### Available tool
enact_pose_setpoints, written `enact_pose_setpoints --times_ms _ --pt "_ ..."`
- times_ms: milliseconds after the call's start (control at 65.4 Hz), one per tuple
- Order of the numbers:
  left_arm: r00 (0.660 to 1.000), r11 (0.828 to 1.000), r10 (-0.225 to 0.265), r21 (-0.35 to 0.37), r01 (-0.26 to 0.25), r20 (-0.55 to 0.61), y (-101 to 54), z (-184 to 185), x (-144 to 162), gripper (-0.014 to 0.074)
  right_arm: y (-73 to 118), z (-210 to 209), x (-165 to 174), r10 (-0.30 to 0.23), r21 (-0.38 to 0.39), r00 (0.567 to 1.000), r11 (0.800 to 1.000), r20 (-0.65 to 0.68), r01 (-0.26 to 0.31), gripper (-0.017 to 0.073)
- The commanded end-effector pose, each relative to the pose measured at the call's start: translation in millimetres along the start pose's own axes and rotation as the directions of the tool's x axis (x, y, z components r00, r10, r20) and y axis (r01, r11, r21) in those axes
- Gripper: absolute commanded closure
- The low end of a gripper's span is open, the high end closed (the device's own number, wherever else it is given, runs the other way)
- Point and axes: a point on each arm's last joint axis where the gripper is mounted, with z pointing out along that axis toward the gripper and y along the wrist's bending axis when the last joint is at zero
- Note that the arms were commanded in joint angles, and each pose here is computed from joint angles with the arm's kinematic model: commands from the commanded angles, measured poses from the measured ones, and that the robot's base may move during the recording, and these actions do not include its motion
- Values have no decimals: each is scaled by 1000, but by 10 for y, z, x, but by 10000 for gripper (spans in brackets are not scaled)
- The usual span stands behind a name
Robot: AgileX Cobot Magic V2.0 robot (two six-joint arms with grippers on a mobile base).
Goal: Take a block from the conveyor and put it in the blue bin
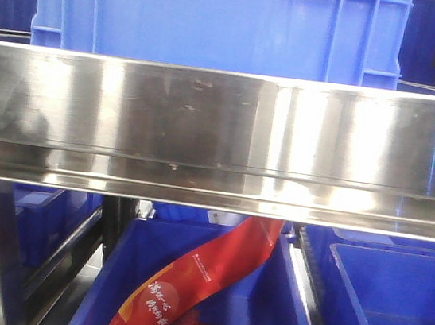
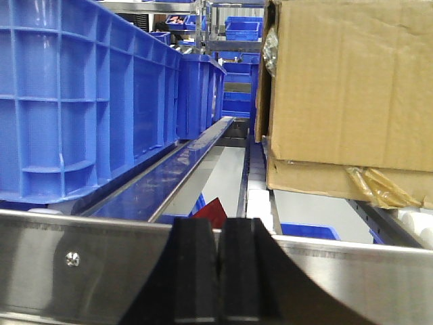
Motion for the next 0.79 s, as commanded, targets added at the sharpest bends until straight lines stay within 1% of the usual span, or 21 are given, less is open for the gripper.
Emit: enact_pose_setpoints --times_ms 0,76,153,780 --pt "999 1000 -14 9 14 45 -5 -7 -39 704 -3 -6 -25 -4 5 1000 1000 30 4 720" --pt "999 1000 -14 7 14 38 -4 -6 -32 704 -3 -6 -25 -4 5 1000 1000 30 4 720" --pt "999 1000 4 7 -4 38 -4 -6 -32 704 -3 -6 -25 -4 5 1000 1000 30 4 720" --pt "999 1000 4 7 -4 38 -4 -6 -32 704 -3 -6 -25 -4 5 1000 1000 30 4 720"
